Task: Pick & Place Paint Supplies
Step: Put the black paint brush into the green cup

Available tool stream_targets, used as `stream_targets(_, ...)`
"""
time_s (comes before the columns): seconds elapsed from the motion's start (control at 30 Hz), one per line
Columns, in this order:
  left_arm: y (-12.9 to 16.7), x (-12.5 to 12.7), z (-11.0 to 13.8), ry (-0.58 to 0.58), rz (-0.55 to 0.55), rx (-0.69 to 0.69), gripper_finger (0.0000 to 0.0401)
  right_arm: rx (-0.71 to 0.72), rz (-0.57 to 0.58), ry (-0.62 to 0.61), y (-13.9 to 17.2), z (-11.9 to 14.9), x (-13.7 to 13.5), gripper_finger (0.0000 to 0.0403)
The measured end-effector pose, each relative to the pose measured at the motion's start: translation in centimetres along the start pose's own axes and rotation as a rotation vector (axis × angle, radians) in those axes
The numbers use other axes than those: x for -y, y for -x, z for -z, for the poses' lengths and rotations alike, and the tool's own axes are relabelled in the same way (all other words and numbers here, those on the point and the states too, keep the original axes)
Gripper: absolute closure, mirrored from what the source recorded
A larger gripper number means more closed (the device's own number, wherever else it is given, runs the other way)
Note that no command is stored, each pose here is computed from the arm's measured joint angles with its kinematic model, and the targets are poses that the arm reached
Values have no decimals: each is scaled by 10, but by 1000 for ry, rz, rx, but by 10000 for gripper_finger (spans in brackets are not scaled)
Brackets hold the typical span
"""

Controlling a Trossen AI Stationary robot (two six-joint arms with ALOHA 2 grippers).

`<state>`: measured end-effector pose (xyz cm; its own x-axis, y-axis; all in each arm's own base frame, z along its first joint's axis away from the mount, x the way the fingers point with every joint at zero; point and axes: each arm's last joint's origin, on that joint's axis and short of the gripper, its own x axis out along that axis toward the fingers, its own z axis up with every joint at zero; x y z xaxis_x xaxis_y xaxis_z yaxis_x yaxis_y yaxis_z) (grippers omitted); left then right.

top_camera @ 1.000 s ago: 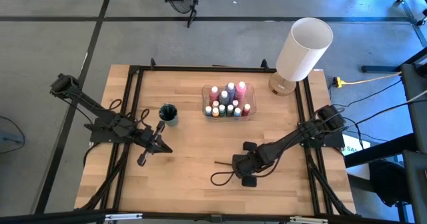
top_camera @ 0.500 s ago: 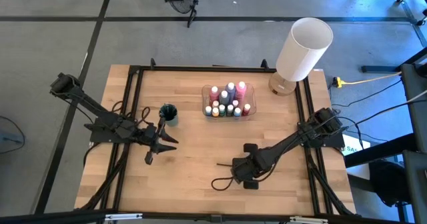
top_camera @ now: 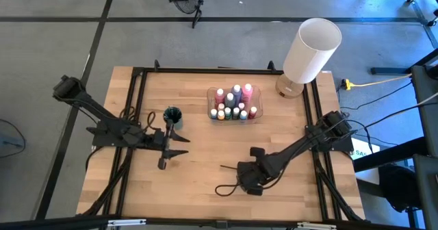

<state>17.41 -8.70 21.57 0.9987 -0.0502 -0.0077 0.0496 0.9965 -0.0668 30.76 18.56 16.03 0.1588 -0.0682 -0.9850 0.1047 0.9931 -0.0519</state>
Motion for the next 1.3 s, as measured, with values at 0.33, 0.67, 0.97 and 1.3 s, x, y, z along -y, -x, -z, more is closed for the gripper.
stream_targets(0.33, -30, 43, -44, -379, -8, -145, 228, 140, 93, -22, 67, -28, -9, 403)
stream_targets(0.67, -55, 113, -50, -987, -362, -351, 238, 271, 142, -71, 104, -37, -15, 403)
stream_targets(0.97, -89, 143, -28, -1421, -573, -532, 240, 262, 39, -91, 117, -44, -16, 403)
stream_targets(1.3, -102, 139, -25, -1468, -675, -596, 242, 301, -41, -132, 139, -51, -19, 403)
